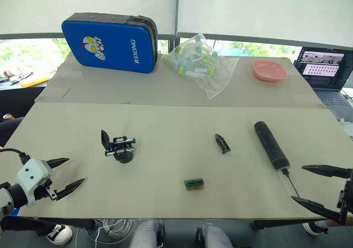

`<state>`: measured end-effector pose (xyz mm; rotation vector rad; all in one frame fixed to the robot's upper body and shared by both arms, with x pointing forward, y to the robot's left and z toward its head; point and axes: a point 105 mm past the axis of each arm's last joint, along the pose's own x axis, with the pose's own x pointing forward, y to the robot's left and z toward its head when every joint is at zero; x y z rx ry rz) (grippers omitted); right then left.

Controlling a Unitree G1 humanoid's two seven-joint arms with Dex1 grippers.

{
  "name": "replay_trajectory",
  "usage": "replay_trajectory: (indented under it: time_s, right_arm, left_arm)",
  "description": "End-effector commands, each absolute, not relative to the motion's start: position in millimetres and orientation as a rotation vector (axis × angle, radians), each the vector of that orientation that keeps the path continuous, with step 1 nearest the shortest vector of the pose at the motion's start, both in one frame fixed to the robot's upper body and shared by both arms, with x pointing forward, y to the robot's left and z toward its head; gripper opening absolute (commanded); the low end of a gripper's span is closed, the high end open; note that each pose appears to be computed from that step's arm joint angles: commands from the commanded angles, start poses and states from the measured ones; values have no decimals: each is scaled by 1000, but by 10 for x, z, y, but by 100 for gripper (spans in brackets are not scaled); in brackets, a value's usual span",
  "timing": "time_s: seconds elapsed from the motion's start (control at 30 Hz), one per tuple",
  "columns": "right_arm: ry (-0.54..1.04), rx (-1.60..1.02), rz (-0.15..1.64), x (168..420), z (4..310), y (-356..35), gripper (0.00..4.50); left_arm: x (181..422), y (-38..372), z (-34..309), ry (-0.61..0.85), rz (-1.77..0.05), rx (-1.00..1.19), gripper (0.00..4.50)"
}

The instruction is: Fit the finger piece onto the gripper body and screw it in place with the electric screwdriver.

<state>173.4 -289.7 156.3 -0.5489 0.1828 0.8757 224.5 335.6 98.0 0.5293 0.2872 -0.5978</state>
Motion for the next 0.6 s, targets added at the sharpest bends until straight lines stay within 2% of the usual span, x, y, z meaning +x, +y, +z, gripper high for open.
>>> replay_trajectory:
  time_s: [0.03, 0.2, 0.3, 0.37, 0.47, 0.6]
  right_arm:
    - [156, -569, 882, 1779, 1624, -2857, 450]
    - [80, -544, 888, 1938, 1705, -2668, 450]
    - [-10, -448, 893, 2003, 1806, -2458, 450]
    - [-151, -393, 945, 1967, 1921, -2283, 450]
    - [-253, -353, 1014, 1916, 1968, -2036, 450]
    - [-341, -371, 1113, 1846, 1962, -1782, 450]
  left_arm:
    - [2290, 3342, 1108, 261, -599, 543, 447]
    - [2234, 3277, 1147, 256, -629, 392, 447]
    - [2209, 3350, 1171, 215, -548, 344, 447]
    - [2143, 3408, 1108, 220, -510, 327, 447]
    - [2013, 3529, 994, 233, -429, 277, 447]
    - [1905, 3508, 914, 242, -411, 246, 447]
